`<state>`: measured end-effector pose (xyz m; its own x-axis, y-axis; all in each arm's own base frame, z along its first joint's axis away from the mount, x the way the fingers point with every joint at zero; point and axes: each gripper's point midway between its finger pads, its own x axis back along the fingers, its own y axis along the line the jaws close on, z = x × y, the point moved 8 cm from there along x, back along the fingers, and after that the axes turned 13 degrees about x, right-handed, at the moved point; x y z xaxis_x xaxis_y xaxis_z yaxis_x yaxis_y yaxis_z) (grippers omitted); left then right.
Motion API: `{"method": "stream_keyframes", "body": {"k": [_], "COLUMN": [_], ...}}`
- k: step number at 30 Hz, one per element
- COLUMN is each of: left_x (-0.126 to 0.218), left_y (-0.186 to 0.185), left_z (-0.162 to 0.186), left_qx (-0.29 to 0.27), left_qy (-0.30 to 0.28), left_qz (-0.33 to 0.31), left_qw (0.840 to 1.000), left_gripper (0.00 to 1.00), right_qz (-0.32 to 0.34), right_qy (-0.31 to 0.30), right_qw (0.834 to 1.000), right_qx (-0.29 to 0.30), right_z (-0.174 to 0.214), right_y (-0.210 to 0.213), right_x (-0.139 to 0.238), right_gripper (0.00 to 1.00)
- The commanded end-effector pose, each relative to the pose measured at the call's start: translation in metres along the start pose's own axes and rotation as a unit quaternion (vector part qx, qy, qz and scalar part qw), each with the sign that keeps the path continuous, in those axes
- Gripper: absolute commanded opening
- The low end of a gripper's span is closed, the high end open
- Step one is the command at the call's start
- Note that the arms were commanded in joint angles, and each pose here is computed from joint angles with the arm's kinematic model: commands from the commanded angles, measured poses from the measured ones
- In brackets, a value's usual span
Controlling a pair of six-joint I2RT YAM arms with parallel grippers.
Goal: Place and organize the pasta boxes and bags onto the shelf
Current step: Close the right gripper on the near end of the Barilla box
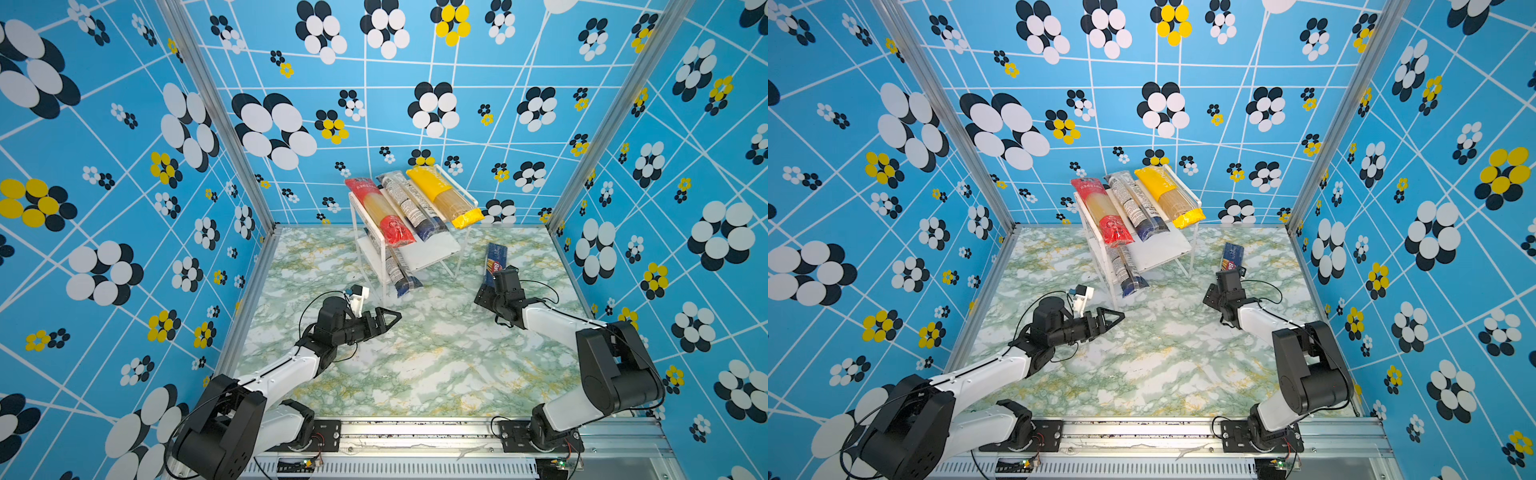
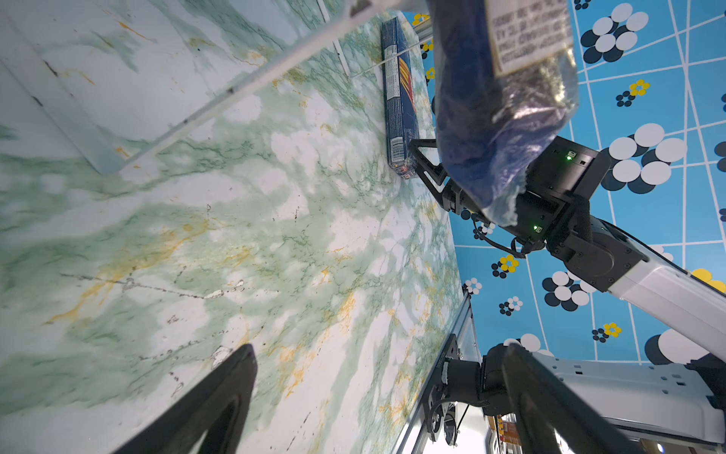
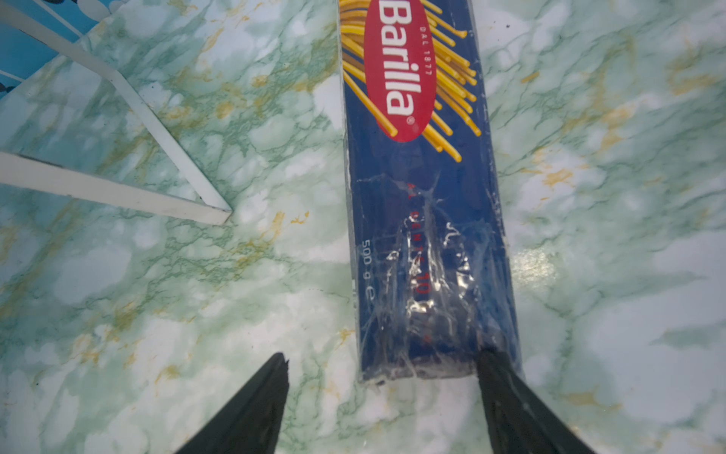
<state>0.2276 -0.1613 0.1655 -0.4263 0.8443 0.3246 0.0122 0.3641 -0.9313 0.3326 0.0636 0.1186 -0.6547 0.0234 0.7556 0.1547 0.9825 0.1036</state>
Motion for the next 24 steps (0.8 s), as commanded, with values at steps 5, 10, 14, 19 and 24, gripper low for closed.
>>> {"method": "stream_keyframes", "body": {"k": [5,10,14,19,24], "left_x": [0.002,0.002,0.001,0.001,0.001], "left_y": [0.003,0.003,0.003,0.004,0.004], "left_z": [0.001,0.002,0.002,0.001,0.001], "left_qx": [0.004,0.005,0.005,0.007,0.009], "left_qy": [0.005,0.005,0.005,0.003,0.004], "left_qz": [0.011,0.01,0.011,0.008,0.007], "left_qw": [1.0,1.0,1.0,1.0,1.0], "left_gripper": [0.99,0.99,0.99,0.99,0.99], "right_qz": [0.007,0.016,0.018,0.026,0.037], "right_qy": [0.018,0.011,0.007,0.006,0.004], "right_qw": [1.0,1.0,1.0,0.999,0.999], "right_qx": [0.009,0.015,0.023,0.028,0.023], "right_z": [0.004,0.003,-0.002,-0.005,-0.006], "right_y": [-0.004,-0.008,-0.008,-0.011,-0.016], "right_x": [-0.009,-0.002,0.006,0.011,0.013], "right_gripper": [0.79,0.79,0.8,0.82,0.85]}}
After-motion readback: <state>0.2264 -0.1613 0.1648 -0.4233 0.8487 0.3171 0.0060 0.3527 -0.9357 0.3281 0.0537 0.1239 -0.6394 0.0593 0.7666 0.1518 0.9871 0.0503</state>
